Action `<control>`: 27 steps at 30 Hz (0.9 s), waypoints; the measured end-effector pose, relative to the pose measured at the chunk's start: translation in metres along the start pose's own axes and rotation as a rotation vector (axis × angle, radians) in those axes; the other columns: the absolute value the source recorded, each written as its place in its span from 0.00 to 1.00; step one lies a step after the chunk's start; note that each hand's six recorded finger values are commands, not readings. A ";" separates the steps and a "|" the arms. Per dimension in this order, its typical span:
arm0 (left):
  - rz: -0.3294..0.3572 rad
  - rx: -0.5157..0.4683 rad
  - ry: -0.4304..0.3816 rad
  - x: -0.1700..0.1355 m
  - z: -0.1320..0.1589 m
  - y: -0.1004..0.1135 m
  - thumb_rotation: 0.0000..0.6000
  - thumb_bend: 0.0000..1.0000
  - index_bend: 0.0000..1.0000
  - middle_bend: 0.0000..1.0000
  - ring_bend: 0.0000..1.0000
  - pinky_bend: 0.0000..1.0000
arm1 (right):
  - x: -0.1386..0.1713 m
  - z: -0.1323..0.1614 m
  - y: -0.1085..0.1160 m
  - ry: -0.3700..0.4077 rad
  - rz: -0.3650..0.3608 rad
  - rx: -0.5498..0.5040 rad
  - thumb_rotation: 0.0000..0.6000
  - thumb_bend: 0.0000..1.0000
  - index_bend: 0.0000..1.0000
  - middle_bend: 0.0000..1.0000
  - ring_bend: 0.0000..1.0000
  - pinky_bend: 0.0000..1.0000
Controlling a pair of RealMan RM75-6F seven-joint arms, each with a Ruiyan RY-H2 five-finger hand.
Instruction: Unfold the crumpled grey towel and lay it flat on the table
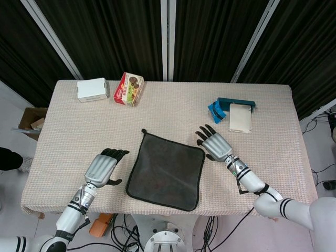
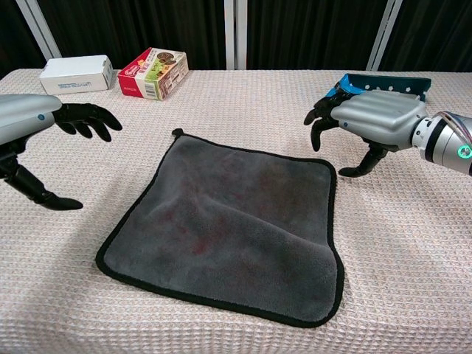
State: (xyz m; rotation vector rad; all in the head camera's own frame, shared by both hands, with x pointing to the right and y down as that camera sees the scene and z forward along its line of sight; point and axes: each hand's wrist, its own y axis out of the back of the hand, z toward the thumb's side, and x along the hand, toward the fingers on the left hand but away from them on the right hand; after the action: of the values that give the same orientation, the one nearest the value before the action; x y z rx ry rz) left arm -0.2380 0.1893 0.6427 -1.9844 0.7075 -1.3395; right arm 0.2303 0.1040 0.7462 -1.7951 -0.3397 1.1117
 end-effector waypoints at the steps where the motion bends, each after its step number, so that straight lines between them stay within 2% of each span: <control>1: -0.006 -0.012 -0.001 -0.001 0.000 0.000 1.00 0.13 0.19 0.23 0.21 0.20 | -0.001 -0.001 -0.001 0.005 -0.004 0.015 1.00 0.17 0.39 0.13 0.00 0.00; 4: -0.022 -0.039 -0.005 -0.003 0.000 0.000 1.00 0.13 0.19 0.23 0.21 0.20 | -0.002 -0.005 -0.003 0.013 -0.018 0.059 1.00 0.17 0.38 0.13 0.00 0.00; 9: -0.041 -0.061 -0.009 -0.005 -0.001 0.001 1.00 0.13 0.19 0.23 0.21 0.20 | -0.007 -0.005 -0.008 0.031 -0.047 0.066 1.00 0.17 0.36 0.13 0.00 0.00; 21: -0.048 -0.081 -0.007 -0.008 -0.003 0.003 1.00 0.13 0.19 0.23 0.21 0.20 | -0.012 0.021 -0.010 0.159 -0.153 0.102 1.00 0.20 0.37 0.14 0.00 0.00; 24: -0.054 -0.092 -0.009 -0.009 -0.003 0.002 1.00 0.13 0.19 0.23 0.21 0.20 | -0.012 0.023 -0.011 0.178 -0.162 0.107 1.00 0.28 0.46 0.17 0.01 0.00; 27: -0.057 -0.106 -0.010 -0.010 -0.003 0.003 1.00 0.13 0.20 0.23 0.21 0.20 | -0.011 0.023 -0.014 0.192 -0.160 0.122 1.00 0.41 0.62 0.21 0.06 0.01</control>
State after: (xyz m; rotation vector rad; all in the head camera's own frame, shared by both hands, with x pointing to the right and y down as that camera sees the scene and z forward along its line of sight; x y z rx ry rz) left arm -0.2446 0.1937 0.6355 -2.1078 0.7353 -1.3492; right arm 0.2088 0.1171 0.7613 -1.7181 -0.2888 0.8241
